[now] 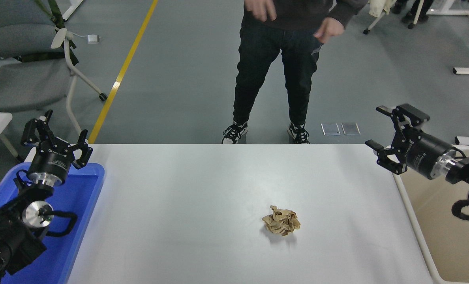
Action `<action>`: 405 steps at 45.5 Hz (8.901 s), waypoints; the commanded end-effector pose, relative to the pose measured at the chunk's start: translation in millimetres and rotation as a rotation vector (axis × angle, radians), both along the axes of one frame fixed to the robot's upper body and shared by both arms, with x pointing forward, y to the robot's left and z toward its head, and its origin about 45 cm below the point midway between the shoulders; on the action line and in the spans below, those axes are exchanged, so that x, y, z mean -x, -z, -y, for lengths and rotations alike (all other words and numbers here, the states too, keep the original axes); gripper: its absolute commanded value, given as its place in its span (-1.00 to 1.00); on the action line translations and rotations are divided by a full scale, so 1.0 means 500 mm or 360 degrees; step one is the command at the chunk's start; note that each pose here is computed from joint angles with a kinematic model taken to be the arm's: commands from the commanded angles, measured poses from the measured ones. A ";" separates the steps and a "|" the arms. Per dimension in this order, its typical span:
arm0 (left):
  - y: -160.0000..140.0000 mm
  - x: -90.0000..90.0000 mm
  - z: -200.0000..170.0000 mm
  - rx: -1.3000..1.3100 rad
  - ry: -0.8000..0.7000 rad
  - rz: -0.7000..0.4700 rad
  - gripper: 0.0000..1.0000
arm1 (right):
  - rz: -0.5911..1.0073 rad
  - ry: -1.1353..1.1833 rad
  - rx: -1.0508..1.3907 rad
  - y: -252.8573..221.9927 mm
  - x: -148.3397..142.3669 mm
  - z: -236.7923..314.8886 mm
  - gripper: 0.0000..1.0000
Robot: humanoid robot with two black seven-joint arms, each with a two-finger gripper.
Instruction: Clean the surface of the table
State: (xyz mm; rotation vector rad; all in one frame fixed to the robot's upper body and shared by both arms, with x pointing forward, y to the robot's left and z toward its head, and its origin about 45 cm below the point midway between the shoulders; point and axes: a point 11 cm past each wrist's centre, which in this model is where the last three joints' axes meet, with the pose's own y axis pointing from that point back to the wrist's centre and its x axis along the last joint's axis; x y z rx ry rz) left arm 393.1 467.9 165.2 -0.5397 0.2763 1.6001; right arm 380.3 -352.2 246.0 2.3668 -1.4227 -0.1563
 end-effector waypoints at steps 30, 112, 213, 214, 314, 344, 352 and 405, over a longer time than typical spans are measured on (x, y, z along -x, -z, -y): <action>0.000 0.000 0.000 0.0000 0.0000 0.0000 1.00 | 0.0010 -0.1066 0.1050 0.078 0.029 -0.325 0.97; 0.000 0.000 0.000 0.0000 0.0000 0.0000 1.00 | 0.0341 -0.1156 0.1627 0.363 0.126 -0.374 0.21; -0.001 -0.001 0.000 0.0000 0.0001 0.0003 1.00 | 0.0568 -0.0515 0.1224 -0.282 0.012 -0.094 -1.00; -0.001 -0.001 0.000 0.0000 0.0001 0.0003 1.00 | 0.0567 -0.0493 0.1228 -0.285 0.014 -0.082 -1.00; 0.000 0.000 0.001 0.0001 0.0002 0.0001 1.00 | -0.0350 0.0945 0.1365 0.293 0.162 0.478 -1.00; 0.000 0.000 0.000 0.0000 0.0000 0.0000 1.00 | -0.0264 0.1058 0.1603 0.277 0.174 0.500 0.96; 0.000 0.000 0.000 0.0000 0.0000 0.0000 1.00 | -0.0268 0.1064 0.1569 0.288 0.172 0.488 0.96; -0.001 -0.001 0.000 0.0000 0.0001 0.0003 1.00 | 0.0102 0.1749 -0.0263 0.178 0.086 0.460 0.97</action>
